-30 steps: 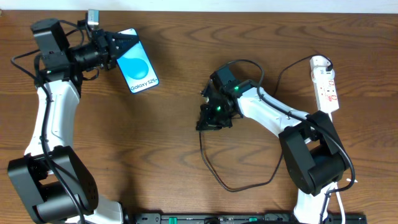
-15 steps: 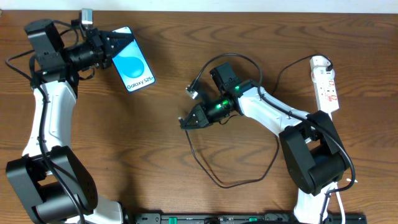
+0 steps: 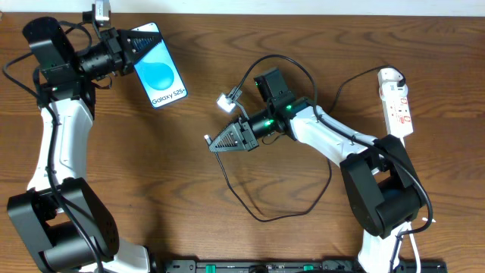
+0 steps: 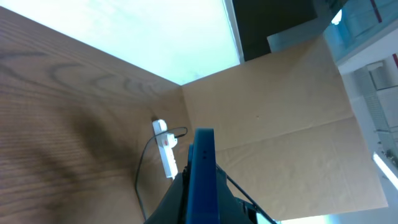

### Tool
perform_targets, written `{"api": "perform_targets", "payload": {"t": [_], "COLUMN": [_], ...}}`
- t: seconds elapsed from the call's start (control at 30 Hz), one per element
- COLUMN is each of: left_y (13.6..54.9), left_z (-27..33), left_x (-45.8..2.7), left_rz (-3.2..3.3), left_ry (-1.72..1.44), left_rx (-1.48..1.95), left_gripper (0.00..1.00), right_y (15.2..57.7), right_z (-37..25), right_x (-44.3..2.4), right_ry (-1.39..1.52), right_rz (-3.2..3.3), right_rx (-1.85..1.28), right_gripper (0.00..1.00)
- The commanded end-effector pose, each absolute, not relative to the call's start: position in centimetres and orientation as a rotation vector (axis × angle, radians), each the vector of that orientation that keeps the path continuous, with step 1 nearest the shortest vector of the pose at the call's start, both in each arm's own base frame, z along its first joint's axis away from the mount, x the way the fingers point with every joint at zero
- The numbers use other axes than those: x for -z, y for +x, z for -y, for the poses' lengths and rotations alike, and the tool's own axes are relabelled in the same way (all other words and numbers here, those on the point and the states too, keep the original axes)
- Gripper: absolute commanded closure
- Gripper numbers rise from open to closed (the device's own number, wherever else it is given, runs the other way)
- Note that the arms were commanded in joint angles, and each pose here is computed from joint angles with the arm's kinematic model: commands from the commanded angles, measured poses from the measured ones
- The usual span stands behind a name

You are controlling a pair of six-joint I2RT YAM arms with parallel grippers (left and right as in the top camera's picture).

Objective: Plug charger to phone and switch on socket
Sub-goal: 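Lift the plug with the right gripper toward the phone's bottom port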

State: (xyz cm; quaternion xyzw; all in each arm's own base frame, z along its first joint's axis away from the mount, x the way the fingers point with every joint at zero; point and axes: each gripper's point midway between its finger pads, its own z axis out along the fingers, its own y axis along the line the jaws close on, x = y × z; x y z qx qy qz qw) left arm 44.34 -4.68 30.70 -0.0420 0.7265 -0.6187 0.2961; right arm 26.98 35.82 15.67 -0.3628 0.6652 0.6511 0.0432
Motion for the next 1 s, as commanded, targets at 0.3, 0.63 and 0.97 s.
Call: {"api": "perform_targets", "payload": {"t": [0.3,0.63,0.97], "left_y": [43.4,43.1,43.6], "left_z": [5.3,8.1,8.4], "left_x": [-33.7,-34.4,-34.7], "left_rz": [-1.89,-1.879,-1.859], "left_ry": [-0.015,0.086,0.086], "left_rx": [1.654,1.674,1.642], "left_gripper": [0.93,0.93,0.92], "right_y": [26.8,27.4,28.8], "right_z": [-36.0,-36.9,-37.8], "right_x": [-18.3,-19.7,-21.3], "right_ry": [-1.253,-1.299,-1.3], "right_rz": [-1.75,-1.658,-1.583], "right_rx": [-2.035,-2.0,-1.916], "right_gripper": [0.99,0.99,0.99]}}
